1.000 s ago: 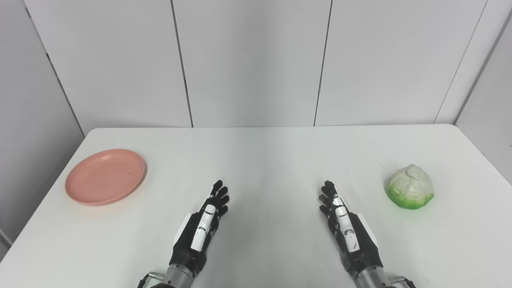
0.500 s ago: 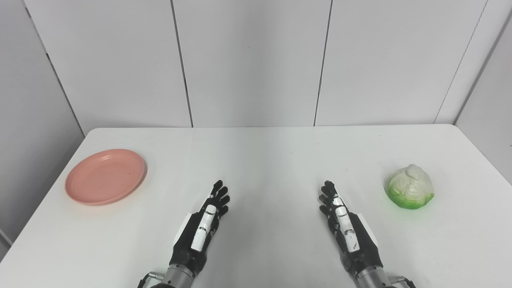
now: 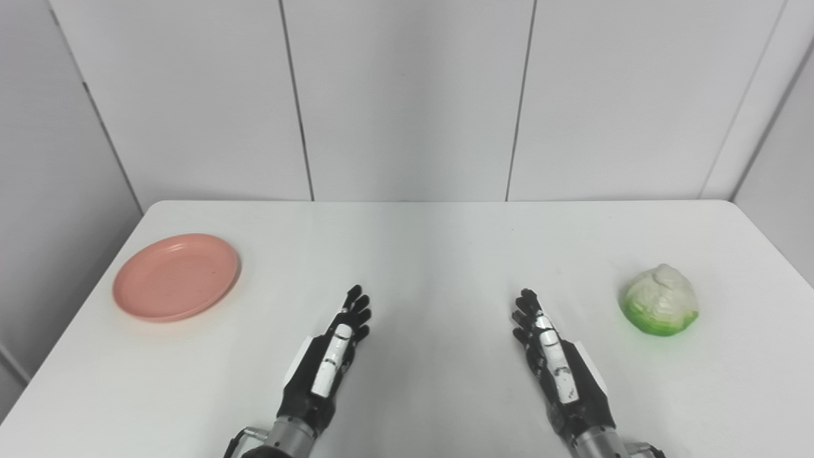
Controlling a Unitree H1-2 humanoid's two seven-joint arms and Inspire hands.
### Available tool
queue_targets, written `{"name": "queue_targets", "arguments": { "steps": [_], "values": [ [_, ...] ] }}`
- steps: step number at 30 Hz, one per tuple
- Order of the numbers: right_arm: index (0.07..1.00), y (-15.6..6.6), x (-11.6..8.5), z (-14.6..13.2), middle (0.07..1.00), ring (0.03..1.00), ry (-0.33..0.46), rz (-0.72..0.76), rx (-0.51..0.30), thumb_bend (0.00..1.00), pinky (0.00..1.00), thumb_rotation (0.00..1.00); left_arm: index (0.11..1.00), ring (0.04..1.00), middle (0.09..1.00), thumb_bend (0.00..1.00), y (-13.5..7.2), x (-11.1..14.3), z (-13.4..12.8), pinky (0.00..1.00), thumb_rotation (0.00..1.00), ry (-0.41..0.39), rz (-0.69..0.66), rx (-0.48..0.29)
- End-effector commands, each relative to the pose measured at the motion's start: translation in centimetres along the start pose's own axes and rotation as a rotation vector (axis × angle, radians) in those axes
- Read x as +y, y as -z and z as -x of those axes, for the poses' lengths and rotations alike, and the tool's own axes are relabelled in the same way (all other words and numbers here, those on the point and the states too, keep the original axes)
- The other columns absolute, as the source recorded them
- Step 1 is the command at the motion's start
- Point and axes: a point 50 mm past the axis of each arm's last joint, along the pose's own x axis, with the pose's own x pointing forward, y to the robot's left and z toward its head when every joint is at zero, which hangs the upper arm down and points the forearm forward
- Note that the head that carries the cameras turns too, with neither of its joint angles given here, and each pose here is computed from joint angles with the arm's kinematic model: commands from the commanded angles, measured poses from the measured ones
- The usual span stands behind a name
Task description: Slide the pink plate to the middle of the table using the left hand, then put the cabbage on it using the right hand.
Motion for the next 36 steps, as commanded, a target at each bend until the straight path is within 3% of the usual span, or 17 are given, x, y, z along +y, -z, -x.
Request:
{"name": "queue_targets", "arguments": {
  "steps": [1, 7, 19, 29, 36],
  "values": [
    [1.0, 0.0, -0.8, 0.2, 1.0, 1.0, -0.009, 0.001, 0.003, 0.32, 1.0, 1.0, 0.991, 1.0, 1.0, 0.54, 4.1, -1.0, 1.3, 1.0, 1.0, 0.004, 0.028, 0.134],
    [1.0, -0.1, -1.6, 0.4, 1.0, 1.0, -0.021, 0.011, -0.004, 0.29, 1.0, 1.0, 0.988, 1.0, 1.0, 0.47, 4.2, -2.4, 0.6, 1.0, 0.98, -0.014, 0.054, 0.144],
    [1.0, -0.7, -1.8, 0.7, 1.0, 1.0, -0.029, 0.008, 0.01, 0.24, 1.0, 1.0, 0.991, 0.998, 1.0, 0.45, 4.3, -3.3, -0.1, 0.99, 0.93, -0.027, 0.071, 0.142],
    [1.0, -1.1, -1.3, 0.9, 1.0, 1.0, -0.029, 0.002, 0.005, 0.22, 1.0, 1.0, 0.986, 0.997, 1.0, 0.46, 3.9, -2.9, 0.4, 0.99, 0.94, -0.034, 0.074, 0.125],
    [1.0, -1.3, -1.1, 0.9, 1.0, 1.0, -0.026, -0.001, 0.008, 0.22, 1.0, 1.0, 1.0, 1.0, 1.0, 0.53, 2.2, -2.4, 0.7, 1.0, 0.97, -0.019, 0.063, 0.097]
  ]
}}
